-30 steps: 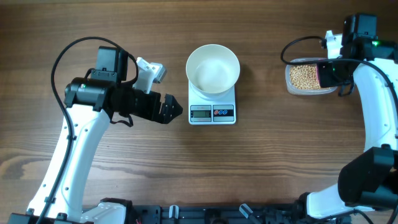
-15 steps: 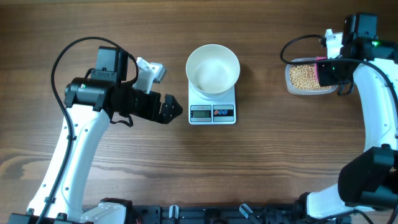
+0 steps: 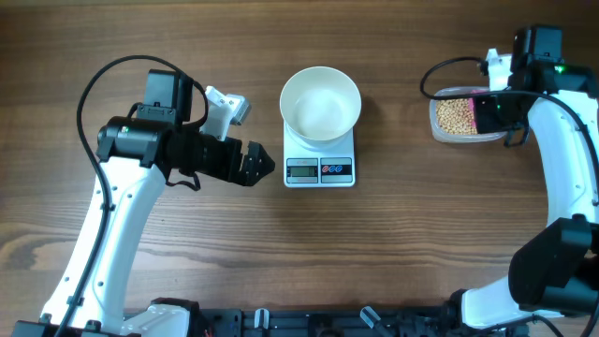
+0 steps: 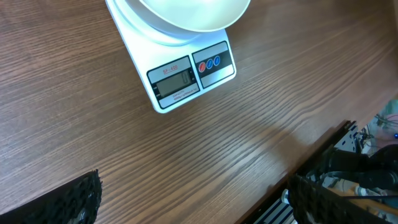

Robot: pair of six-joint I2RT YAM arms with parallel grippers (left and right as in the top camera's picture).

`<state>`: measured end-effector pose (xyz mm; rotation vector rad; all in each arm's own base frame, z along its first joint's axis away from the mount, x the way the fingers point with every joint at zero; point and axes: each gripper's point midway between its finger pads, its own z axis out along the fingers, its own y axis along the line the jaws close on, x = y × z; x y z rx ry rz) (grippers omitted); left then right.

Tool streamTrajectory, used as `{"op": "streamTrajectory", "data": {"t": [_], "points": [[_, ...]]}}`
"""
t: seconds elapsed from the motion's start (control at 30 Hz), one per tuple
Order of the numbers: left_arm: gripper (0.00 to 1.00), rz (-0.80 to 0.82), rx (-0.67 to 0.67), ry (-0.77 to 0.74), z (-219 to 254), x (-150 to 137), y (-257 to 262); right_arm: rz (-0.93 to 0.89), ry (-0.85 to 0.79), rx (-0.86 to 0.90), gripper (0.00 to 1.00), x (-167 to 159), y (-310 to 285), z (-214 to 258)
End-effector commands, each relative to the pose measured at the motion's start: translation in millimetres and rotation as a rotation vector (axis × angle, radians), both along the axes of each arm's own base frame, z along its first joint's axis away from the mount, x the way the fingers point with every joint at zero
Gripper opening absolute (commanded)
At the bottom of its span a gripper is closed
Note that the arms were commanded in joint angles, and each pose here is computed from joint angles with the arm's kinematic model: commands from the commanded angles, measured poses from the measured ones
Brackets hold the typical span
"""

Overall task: Scoop item into bowl and weigh 150g on scale
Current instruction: 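Lower the pink scoop with the right gripper toward the soybean tub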

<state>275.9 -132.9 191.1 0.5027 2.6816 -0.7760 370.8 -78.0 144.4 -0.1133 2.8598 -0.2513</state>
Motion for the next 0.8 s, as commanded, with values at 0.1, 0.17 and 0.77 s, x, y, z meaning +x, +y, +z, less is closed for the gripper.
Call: {"op": "streamTrajectory", "data": {"t": [0.1, 0.17, 0.77], "points": [[1.00, -0.010, -0.023, 0.000, 3, -4, -4, -0.055, 0.012, -0.029, 0.04, -2, -9, -7], [1.00, -0.010, -0.023, 0.000, 3, -4, -4, -0.048, 0.017, -0.001, 0.04, -2, -4, -9], [1.00, -0.010, -0.022, 0.000, 3, -4, -4, 0.015, 0.039, 0.183, 0.04, -9, 30, -28]]}}
